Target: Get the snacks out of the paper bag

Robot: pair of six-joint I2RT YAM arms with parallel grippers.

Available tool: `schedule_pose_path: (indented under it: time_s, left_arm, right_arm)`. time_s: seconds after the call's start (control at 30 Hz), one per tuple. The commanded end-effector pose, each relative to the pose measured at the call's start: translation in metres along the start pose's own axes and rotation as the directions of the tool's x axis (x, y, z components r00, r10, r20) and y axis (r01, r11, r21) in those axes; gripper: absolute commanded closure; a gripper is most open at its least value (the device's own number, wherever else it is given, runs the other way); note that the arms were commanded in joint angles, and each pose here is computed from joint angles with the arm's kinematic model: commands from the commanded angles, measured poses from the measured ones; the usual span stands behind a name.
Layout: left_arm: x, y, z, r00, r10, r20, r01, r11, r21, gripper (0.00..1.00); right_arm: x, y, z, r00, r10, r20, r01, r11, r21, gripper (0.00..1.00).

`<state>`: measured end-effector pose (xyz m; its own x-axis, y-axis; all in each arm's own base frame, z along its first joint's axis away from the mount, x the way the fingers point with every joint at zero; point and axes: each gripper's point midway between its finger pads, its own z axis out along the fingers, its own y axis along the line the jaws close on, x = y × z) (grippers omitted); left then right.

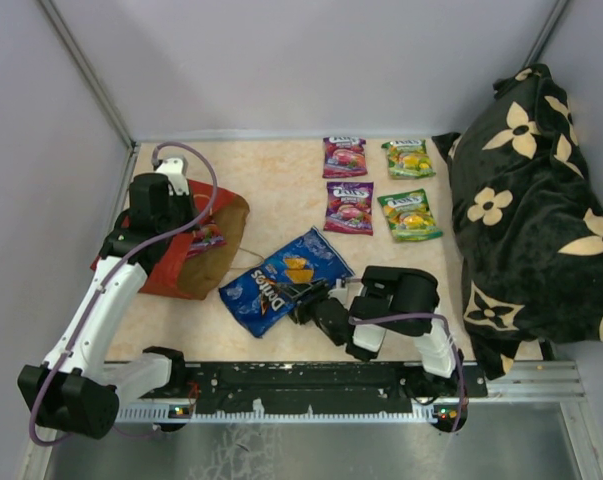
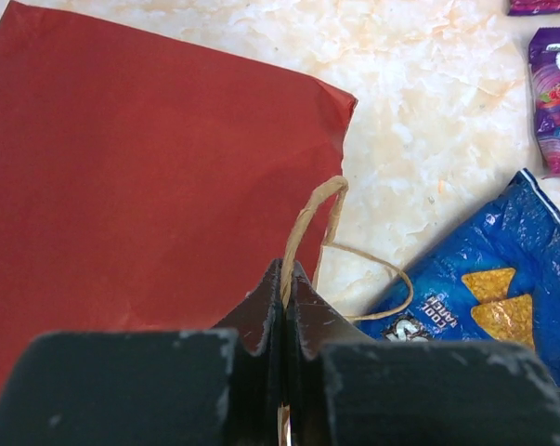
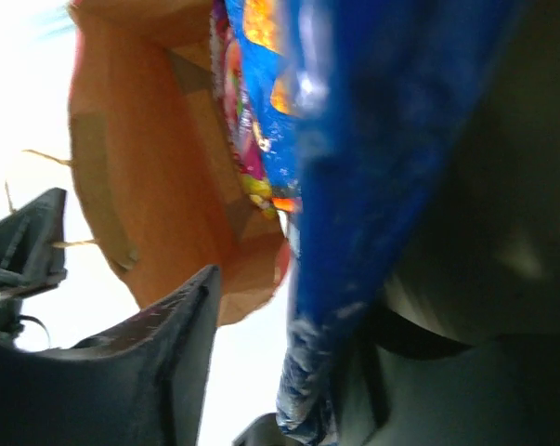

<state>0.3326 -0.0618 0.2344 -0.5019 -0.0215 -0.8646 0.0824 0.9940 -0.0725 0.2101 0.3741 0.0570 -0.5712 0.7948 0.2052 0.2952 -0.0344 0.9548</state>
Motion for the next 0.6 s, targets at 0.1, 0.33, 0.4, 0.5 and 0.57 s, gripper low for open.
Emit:
schedule_pose_path:
  time_s: [0.1,0.33,0.4,0.5,0.57]
  left_arm:
    - [0.015,0.015,0.0,0.999,-0.026,-0.029,0.024,0.997,-0.075,0.99]
    - [0.017,0.032,-0.001,0.998,-0.052,-0.029,0.046,0.982,-0.181,0.99]
    - [0.016,0.034,-0.001,0.998,-0.053,-0.025,0.048,0.98,-0.191,0.99]
    - [0.018,0.035,-0.001,0.998,-0.056,-0.028,0.049,0.979,-0.199,0.99]
    - [0.018,0.037,-0.001,0.998,-0.057,-0.028,0.05,0.978,-0.205,0.98]
  right_arm:
    - [-0.015,-0.048,0.01,0.972,-0.231,0.038,0.22,0.957,0.187,0.78]
    - [0.01,0.005,0.033,0.873,-0.487,-0.043,0.485,0.853,0.193,0.85]
    - [0.01,0.022,0.036,0.845,-0.533,-0.046,0.531,0.827,0.184,0.87]
    - [0.007,0.044,0.04,0.811,-0.581,-0.069,0.584,0.796,0.162,0.94]
    - [0.004,0.059,0.044,0.796,-0.6,-0.084,0.606,0.784,0.133,1.0]
